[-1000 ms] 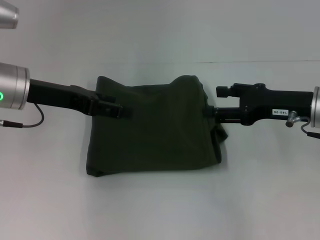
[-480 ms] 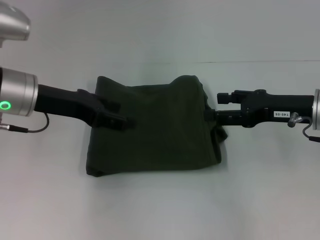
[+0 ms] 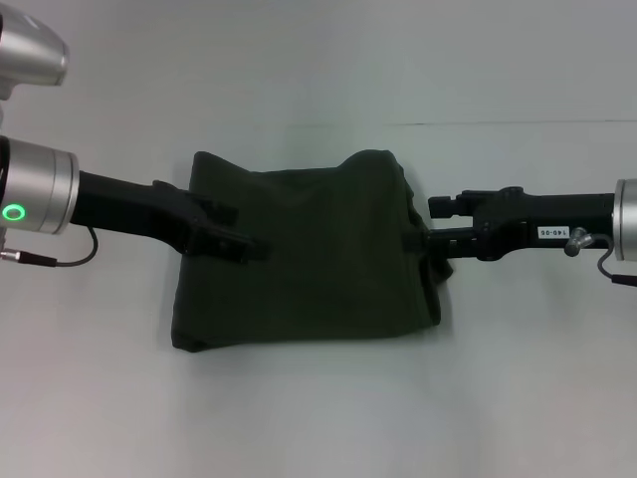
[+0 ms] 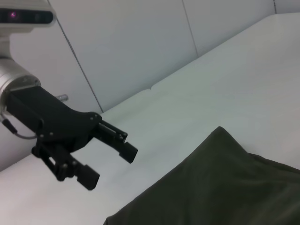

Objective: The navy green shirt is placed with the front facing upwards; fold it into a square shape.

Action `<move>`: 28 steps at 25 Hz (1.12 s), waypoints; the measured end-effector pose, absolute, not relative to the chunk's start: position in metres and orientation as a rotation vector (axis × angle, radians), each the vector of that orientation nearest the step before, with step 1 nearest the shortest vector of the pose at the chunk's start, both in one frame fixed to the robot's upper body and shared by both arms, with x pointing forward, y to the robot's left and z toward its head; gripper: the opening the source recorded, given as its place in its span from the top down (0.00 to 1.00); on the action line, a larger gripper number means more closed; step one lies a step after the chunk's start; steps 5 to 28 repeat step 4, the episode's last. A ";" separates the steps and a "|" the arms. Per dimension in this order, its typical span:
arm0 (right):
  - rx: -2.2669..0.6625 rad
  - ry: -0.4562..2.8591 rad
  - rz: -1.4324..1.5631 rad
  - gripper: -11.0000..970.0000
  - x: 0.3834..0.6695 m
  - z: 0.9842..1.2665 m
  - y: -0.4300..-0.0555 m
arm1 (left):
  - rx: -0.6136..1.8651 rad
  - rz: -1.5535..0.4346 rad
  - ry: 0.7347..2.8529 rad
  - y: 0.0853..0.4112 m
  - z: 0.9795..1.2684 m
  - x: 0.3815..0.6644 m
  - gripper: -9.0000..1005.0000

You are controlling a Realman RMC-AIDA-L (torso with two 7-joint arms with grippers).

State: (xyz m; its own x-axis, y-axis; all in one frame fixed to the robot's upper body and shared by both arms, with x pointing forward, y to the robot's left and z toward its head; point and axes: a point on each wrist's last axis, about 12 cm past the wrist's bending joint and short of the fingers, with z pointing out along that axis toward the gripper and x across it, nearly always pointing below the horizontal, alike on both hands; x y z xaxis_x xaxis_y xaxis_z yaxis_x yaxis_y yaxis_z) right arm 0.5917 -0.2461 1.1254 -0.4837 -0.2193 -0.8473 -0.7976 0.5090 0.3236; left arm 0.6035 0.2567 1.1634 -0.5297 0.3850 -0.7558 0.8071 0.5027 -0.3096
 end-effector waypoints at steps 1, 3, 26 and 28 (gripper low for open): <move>-0.839 1.975 0.943 0.12 0.591 1.125 -0.246 | 0.962 -0.888 2.134 0.257 1.164 0.604 0.14; -0.862 1.968 0.931 0.12 0.591 1.124 -0.246 | 0.947 -0.894 2.144 0.257 1.165 0.605 0.14; -0.874 1.961 0.924 0.12 0.590 1.124 -0.245 | 0.939 -0.898 2.152 0.257 1.165 0.605 0.14; -0.874 1.961 0.924 0.12 0.590 1.124 -0.245 | 0.939 -0.898 2.152 0.257 1.165 0.605 0.14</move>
